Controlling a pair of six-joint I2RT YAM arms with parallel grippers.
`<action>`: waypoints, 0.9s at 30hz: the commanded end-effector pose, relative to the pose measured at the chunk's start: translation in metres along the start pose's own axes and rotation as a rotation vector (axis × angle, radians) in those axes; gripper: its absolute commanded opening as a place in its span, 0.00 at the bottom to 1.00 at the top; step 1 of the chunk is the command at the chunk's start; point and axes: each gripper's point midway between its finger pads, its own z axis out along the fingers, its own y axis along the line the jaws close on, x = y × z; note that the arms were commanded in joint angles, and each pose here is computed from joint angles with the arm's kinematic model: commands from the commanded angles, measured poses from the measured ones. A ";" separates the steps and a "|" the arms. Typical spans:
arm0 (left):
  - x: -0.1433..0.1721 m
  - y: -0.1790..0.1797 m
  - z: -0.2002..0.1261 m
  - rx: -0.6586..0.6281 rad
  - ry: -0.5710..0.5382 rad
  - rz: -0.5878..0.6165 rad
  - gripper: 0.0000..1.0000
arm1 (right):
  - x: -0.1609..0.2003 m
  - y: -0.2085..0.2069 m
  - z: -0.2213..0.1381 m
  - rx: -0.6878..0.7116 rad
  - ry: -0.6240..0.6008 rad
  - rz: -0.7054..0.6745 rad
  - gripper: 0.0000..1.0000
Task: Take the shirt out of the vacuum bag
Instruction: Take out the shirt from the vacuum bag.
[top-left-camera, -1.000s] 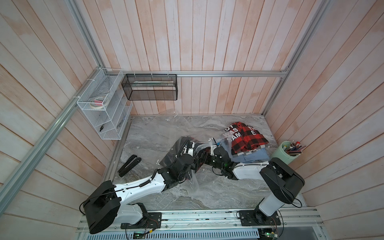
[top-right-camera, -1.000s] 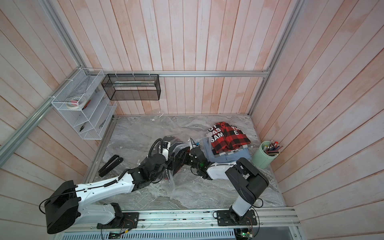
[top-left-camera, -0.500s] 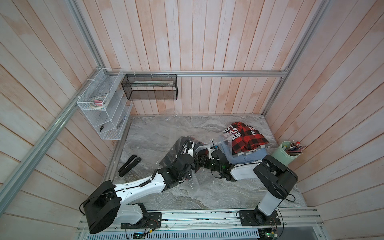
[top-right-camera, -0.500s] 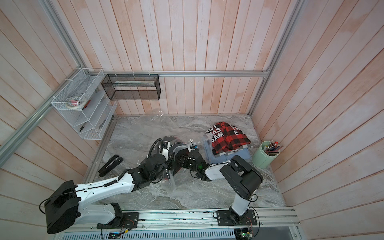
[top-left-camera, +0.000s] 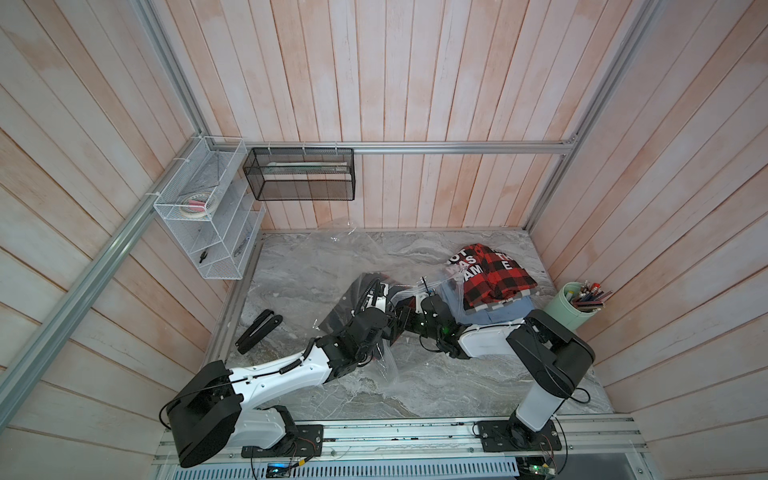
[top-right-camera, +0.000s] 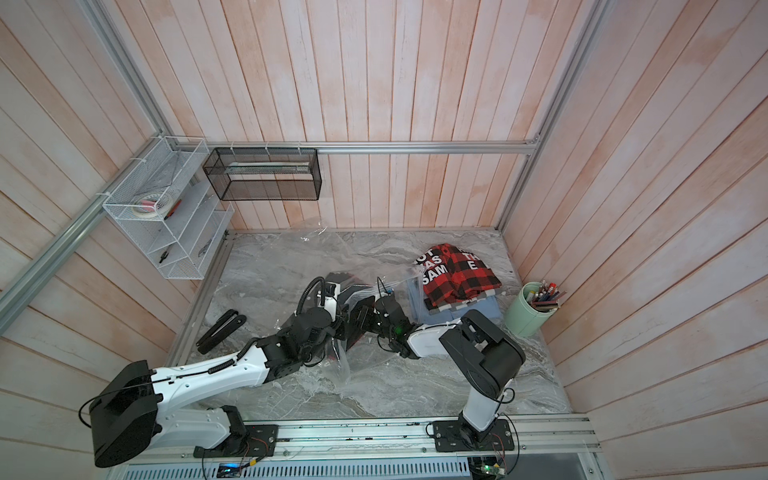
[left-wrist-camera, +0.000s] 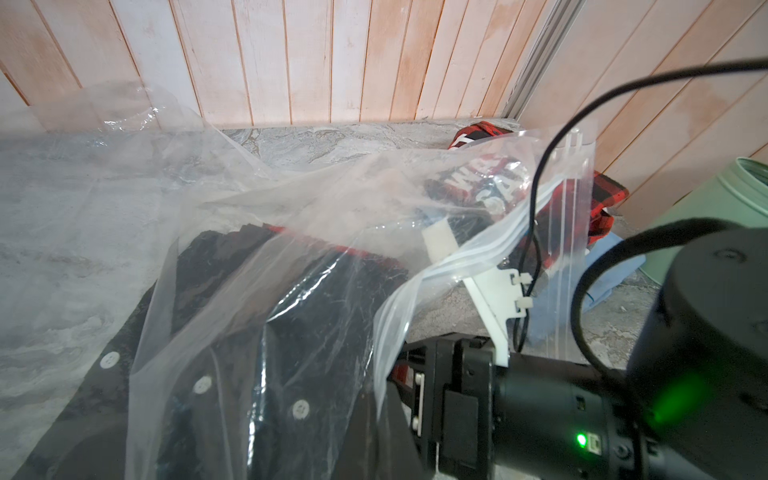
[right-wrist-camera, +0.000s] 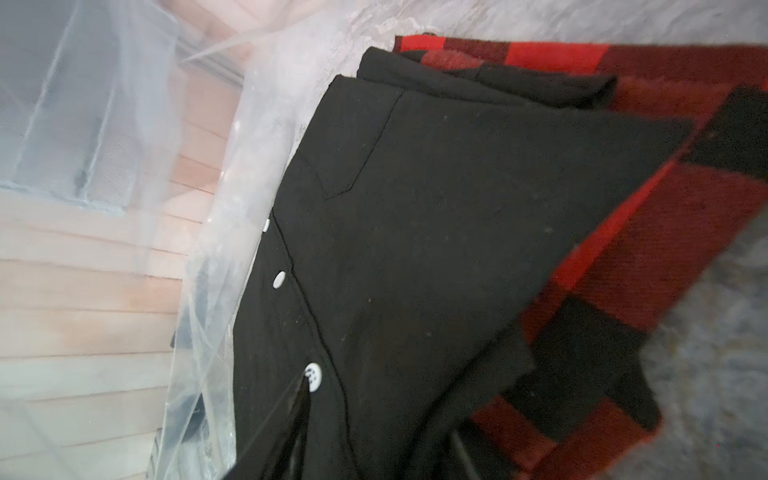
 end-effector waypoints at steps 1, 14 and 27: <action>0.011 0.002 0.002 -0.012 0.014 0.004 0.00 | -0.007 0.019 0.003 -0.047 -0.010 -0.011 0.45; 0.014 0.004 0.002 -0.014 0.013 -0.016 0.00 | -0.014 0.028 0.011 -0.047 -0.013 -0.041 0.00; 0.007 0.006 0.005 -0.046 -0.003 -0.036 0.00 | -0.004 0.056 -0.017 -0.113 0.023 -0.095 0.00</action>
